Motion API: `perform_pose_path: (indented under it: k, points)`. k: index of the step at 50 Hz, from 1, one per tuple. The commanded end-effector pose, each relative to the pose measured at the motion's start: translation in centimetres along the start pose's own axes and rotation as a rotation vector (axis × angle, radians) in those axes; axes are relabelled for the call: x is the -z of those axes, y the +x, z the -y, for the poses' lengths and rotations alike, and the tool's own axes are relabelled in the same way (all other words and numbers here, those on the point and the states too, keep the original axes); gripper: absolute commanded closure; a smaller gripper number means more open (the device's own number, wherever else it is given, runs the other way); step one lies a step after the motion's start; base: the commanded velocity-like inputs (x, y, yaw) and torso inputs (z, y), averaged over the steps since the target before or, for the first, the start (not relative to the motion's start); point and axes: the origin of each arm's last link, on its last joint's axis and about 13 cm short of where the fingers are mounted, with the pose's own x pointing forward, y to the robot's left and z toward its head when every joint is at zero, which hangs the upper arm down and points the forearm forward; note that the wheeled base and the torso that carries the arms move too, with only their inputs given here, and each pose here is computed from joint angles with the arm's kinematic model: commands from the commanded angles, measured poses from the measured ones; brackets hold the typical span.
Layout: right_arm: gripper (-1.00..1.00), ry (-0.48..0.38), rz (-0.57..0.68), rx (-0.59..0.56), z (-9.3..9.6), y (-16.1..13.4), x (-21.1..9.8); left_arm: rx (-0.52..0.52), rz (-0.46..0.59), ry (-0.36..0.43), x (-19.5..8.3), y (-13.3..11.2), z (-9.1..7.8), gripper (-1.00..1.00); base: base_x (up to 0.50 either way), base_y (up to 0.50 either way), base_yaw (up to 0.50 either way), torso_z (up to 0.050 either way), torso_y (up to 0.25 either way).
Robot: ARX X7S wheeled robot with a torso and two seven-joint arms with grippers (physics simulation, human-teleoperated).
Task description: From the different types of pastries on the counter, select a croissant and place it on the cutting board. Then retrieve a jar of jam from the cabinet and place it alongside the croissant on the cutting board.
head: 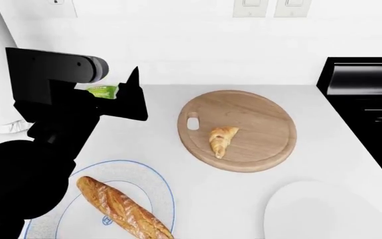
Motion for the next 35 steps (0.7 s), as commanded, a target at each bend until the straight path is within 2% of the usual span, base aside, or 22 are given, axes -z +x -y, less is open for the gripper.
perform_pose_path:
  k: [1,9,18,24,28,35]
  points:
    - [1.0,0.214,-0.399,-0.078,0.7,2.2,7.3,-0.006,-0.001,-0.001,-0.1,0.0,-0.1,-1.0,0.0,0.0,0.0,0.0,0.0]
    - [1.0,0.257,-0.388,-0.104,1.3,2.0,6.6,-0.008,0.001,0.001,-0.2,-0.1,0.0,-1.0,0.01,0.0,0.01,0.0,0.0]
    - [1.0,0.264,-0.353,-0.09,1.8,1.8,5.8,-0.011,0.001,0.007,-0.3,-0.2,0.1,-1.0,0.01,0.0,0.0,0.0,0.0]
    - [1.0,0.275,-0.184,-0.004,2.3,0.3,3.3,-0.017,-0.007,0.016,-0.3,-0.2,0.1,-1.0,0.0,0.0,0.0,0.0,0.0]
    - [1.0,0.238,-0.046,-0.015,2.0,-1.2,1.8,-0.023,-0.016,0.017,-0.4,-0.2,0.1,-1.0,0.0,0.0,0.0,0.0,0.0]
    - [1.0,0.176,0.094,-0.021,1.1,-3.7,-0.7,-0.018,-0.011,0.015,-0.6,-0.4,0.1,-1.0,0.0,0.0,0.0,0.0,0.0]
